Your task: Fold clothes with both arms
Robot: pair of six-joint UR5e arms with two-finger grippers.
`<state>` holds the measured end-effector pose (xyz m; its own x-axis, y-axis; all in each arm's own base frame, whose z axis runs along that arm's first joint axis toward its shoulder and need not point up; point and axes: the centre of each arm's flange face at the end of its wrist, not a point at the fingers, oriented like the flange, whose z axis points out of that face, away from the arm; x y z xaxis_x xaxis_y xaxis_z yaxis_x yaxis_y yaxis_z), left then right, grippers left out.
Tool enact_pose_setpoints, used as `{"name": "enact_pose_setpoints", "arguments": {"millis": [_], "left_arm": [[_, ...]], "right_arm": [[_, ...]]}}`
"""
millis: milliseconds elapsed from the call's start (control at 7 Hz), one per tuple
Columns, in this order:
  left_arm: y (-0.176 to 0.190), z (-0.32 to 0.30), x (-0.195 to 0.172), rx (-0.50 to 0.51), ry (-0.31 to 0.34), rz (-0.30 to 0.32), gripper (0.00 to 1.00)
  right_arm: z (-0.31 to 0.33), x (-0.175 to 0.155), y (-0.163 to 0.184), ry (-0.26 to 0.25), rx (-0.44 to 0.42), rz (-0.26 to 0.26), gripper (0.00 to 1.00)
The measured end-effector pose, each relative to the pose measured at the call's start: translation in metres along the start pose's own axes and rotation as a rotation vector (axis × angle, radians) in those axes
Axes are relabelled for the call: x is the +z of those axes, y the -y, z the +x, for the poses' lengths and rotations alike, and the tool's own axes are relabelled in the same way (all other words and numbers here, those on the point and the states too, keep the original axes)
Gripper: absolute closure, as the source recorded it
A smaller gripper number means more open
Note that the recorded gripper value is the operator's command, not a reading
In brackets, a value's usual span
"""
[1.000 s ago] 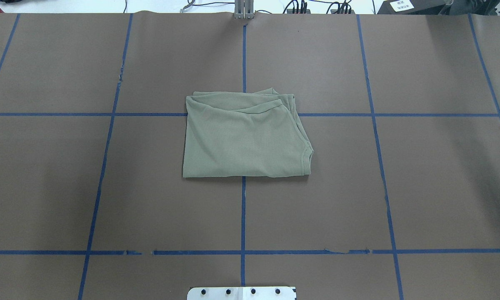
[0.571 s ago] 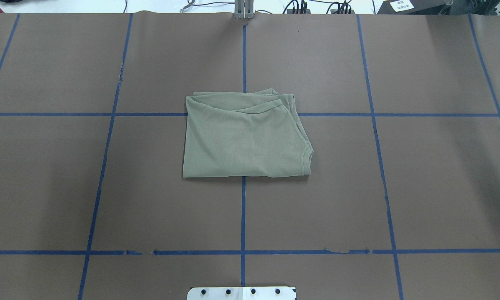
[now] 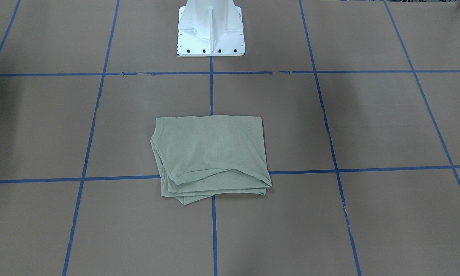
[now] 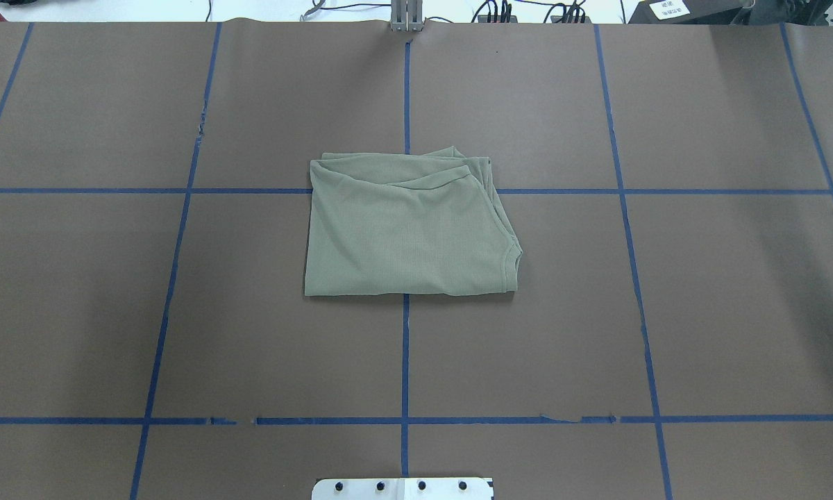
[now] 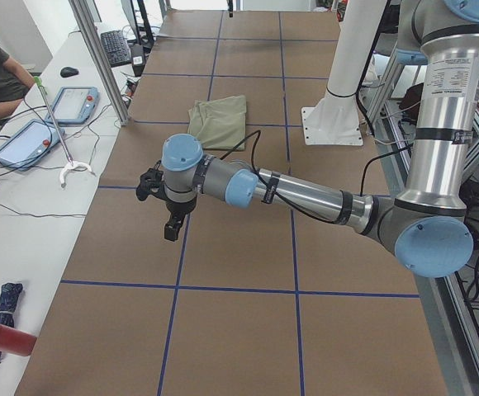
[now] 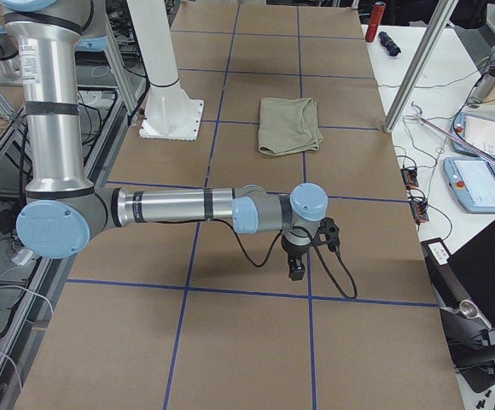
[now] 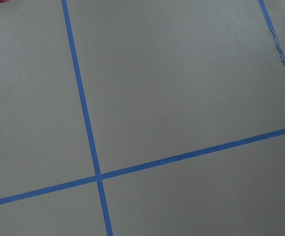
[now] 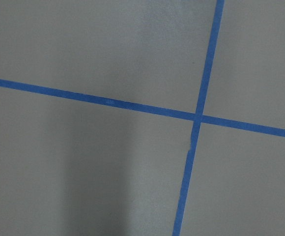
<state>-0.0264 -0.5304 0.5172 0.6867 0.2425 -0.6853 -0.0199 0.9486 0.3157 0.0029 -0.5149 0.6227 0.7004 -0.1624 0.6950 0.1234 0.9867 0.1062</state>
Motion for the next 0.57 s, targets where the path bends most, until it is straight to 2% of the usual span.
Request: {"name": "enact_pose_setpoints", "arguments": {"millis": [571], "left_arm": [[0.0015,0.0021,-0.0018,0.004,-0.002,0.005,0.0]], "right_arm": [[0.0002,0.0002,0.0012,0.0,-0.001,0.001,0.0]]}}
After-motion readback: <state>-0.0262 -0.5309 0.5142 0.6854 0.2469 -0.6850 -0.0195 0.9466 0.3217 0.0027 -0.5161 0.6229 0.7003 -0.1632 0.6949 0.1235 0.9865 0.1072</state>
